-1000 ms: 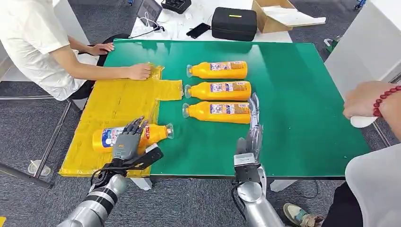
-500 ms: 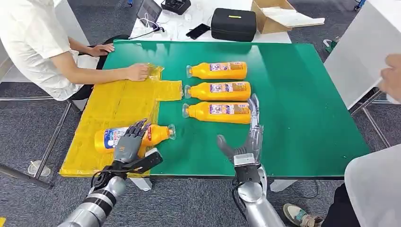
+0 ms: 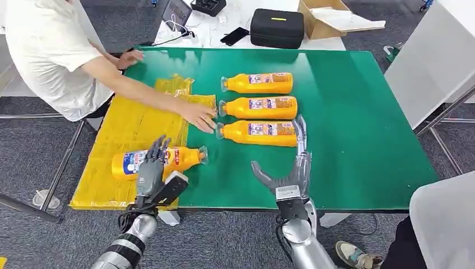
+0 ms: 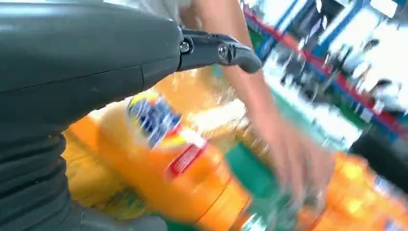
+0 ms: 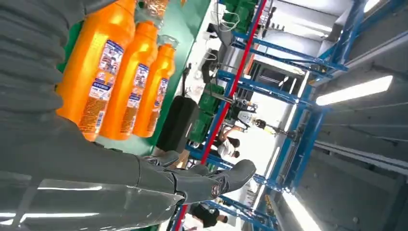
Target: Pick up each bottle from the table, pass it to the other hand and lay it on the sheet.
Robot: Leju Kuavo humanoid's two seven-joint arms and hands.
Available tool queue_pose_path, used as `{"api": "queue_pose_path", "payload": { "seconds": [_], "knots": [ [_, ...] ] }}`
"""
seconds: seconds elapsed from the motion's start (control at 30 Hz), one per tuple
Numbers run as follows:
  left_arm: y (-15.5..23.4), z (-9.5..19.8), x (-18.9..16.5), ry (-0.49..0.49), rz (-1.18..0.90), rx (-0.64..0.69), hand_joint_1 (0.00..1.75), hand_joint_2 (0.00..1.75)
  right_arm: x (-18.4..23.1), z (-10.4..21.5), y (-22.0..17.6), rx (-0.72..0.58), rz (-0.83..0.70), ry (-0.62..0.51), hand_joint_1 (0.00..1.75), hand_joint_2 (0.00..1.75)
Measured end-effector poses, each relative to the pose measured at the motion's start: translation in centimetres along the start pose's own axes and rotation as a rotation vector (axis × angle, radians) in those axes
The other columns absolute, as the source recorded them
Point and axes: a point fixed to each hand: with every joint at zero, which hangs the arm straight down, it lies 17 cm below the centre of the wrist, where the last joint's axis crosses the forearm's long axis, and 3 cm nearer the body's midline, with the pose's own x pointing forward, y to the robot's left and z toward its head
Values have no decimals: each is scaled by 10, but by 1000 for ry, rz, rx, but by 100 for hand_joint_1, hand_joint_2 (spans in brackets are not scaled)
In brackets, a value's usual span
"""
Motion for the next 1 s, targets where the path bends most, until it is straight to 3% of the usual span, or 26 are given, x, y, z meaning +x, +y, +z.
{"api": "queue_pose_path", "payload": {
  "seconds": [0.17,0.33,0.47,0.6,0.77,1.0],
  "knots": [
    [39,-13,38,-59,43,208,0,175,2,5,5,34,72,-33,0,175],
    [53,-12,79,-130,143,277,0,175,-42,30,39,307,351,-12,0,175],
    [36,-9,82,30,499,273,0,175,-109,44,11,401,598,103,0,175],
    [6,2,84,140,670,240,0,175,-159,53,-35,423,737,213,0,175],
    [5,9,83,190,683,303,0,175,-195,68,-69,449,806,314,0,175],
    [-1,7,87,207,713,291,0,175,-218,84,-77,502,823,394,0,175]
  ]
}}
